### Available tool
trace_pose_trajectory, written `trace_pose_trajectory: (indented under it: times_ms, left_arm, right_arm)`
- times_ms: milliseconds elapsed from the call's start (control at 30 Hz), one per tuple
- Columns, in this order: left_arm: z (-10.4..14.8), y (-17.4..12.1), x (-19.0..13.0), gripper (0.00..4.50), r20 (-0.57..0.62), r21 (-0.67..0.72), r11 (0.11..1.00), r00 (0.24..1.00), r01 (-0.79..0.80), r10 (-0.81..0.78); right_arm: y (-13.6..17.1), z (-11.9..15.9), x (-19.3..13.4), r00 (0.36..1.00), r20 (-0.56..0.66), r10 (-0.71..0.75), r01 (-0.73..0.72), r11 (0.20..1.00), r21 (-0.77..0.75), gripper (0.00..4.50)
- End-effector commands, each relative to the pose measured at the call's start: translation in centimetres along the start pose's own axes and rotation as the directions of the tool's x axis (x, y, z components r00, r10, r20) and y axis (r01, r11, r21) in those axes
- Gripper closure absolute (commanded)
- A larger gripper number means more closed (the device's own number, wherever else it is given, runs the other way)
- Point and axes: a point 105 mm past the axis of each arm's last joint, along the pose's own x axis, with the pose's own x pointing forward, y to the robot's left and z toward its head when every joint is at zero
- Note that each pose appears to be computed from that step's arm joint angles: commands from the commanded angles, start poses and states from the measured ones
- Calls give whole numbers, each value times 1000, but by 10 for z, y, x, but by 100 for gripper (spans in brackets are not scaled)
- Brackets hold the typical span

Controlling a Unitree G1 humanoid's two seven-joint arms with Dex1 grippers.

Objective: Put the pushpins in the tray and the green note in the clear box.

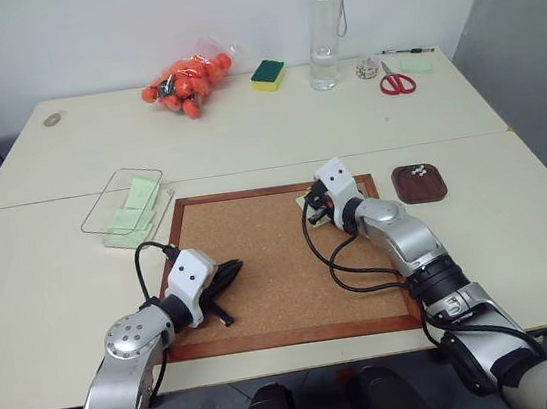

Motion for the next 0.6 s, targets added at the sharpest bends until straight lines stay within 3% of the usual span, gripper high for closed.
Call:
trace_pose_trajectory:
  times_ms: [33, 600]
  left_arm:
    - [-17, -14, 1, 450, -58, -34, 999, 997, 39, -41]
    - [-21, -19, -1, 450, -70, -52, 998, 997, 40, -44]
  right_arm:
    - [-3, 28, -3, 995, 100, -8, 6, 1000, 17, 449]
    - [4, 48, -7, 980, 201, 16, -21, 1000, 22, 449]
